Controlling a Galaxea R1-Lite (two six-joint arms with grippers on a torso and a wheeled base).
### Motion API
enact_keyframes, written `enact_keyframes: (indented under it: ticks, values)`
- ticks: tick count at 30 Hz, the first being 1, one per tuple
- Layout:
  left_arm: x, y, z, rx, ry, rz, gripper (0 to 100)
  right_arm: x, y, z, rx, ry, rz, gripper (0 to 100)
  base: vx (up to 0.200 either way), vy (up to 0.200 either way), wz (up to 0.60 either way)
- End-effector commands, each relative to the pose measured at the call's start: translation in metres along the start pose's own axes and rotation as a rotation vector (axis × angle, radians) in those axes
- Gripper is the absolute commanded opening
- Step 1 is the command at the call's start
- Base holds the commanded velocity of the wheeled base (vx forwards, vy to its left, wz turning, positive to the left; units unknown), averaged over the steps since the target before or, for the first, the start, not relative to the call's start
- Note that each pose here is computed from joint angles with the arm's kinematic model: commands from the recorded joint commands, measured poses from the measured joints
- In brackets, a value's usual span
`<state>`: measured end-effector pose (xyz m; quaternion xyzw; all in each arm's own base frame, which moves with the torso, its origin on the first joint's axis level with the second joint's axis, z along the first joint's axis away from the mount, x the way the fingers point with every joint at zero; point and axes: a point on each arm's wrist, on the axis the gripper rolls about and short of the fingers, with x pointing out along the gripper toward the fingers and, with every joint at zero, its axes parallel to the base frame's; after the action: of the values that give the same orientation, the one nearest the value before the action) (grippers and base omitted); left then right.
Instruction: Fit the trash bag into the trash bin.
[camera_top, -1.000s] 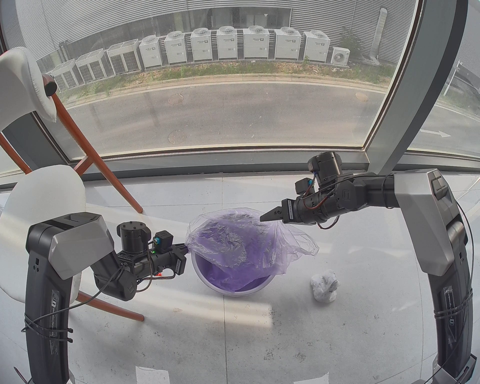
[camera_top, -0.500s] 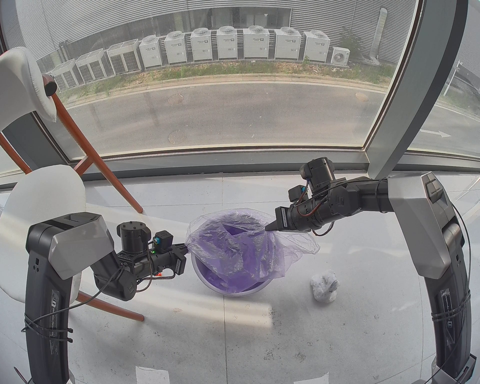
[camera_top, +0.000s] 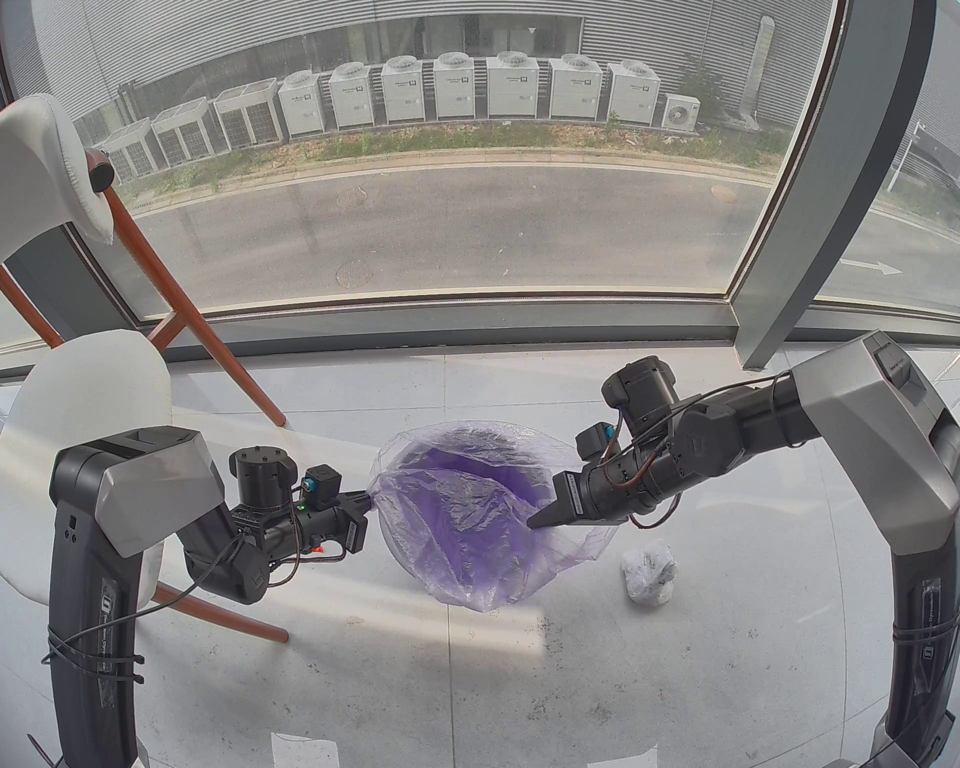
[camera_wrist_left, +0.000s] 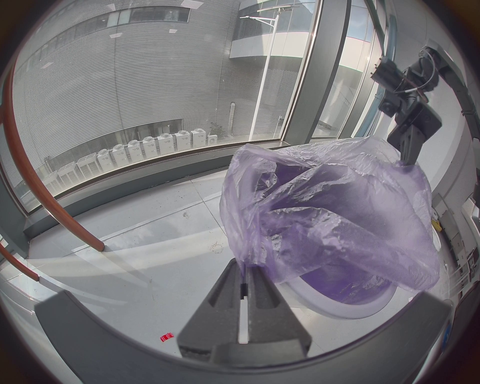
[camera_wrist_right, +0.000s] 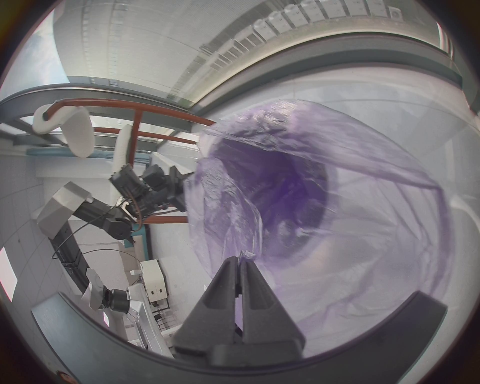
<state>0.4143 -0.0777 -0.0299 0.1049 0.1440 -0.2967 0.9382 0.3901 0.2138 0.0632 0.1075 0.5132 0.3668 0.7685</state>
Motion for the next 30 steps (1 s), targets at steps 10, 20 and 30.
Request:
enact_keyframes:
  ticks: [10,20,30]
  values:
    - [-0.010,0.012,0.023,-0.070,-0.052,0.037,0,0.029,0.057,-0.045,0.000,0.103,0.172,0,0.000,0.000,0.00]
    - [-0.012,0.012,0.023,-0.080,-0.047,0.040,0,0.055,0.039,-0.076,0.039,0.224,0.139,0,0.000,0.000,0.00]
    - [-0.021,0.016,0.024,-0.088,-0.037,0.057,0,0.066,0.057,-0.081,-0.045,0.240,0.168,0,0.000,0.000,0.00]
